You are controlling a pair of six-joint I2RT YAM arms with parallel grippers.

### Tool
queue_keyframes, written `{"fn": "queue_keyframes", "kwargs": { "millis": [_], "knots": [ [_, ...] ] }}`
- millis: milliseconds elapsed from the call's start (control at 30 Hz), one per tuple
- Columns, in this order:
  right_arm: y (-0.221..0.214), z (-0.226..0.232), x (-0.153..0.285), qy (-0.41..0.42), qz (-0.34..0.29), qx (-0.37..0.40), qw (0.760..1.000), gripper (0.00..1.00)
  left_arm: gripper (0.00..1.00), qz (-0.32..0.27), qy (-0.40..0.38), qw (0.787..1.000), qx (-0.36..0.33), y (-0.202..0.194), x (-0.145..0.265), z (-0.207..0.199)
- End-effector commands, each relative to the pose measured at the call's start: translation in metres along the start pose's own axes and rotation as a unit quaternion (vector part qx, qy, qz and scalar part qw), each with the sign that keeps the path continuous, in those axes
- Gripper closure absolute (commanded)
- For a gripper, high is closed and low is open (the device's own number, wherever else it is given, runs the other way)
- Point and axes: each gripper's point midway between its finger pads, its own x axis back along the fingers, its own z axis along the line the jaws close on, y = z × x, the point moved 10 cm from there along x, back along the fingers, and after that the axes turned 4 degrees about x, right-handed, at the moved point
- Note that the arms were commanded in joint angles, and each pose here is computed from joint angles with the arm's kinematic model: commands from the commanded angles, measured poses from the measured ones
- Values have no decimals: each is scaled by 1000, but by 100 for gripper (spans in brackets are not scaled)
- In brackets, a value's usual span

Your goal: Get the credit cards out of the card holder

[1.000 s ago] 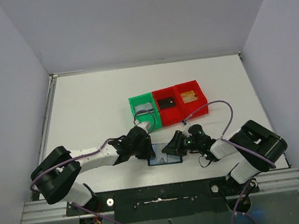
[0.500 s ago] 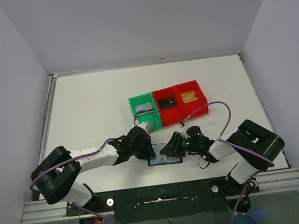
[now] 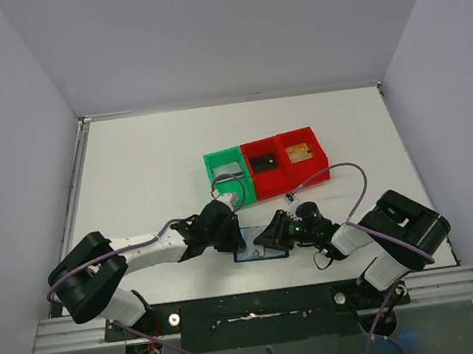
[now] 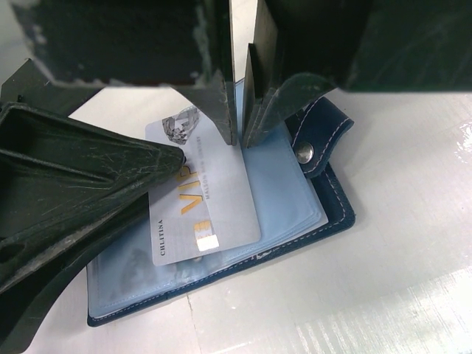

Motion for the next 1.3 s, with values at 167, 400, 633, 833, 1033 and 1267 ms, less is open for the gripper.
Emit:
{"fn": "queue_keyframes", "kwargs": {
  "millis": [167,400,633,833,1033,1267],
  "knots": [
    [2,3,3,-10,-10,1,1000,80,91,6,29,1000,-2,-7,6,11],
    [3,5,7,-19,-13,3,1000,97,91,-2,23,1000,2,-4,7,7],
    [9,14,10,4,3,10,1000,100,91,3,14,1000,9,-5,6,5],
    [21,23,17,2,11,22,1000,100,91,-21,9,1000,17,1,15,0],
    [40,35,29,-68,12,72,995,100,91,-24,2,999,23,0,19,1],
    [55,48,48,-87,19,141,986,100,86,-32,3,999,24,5,25,-4]
  ]
}}
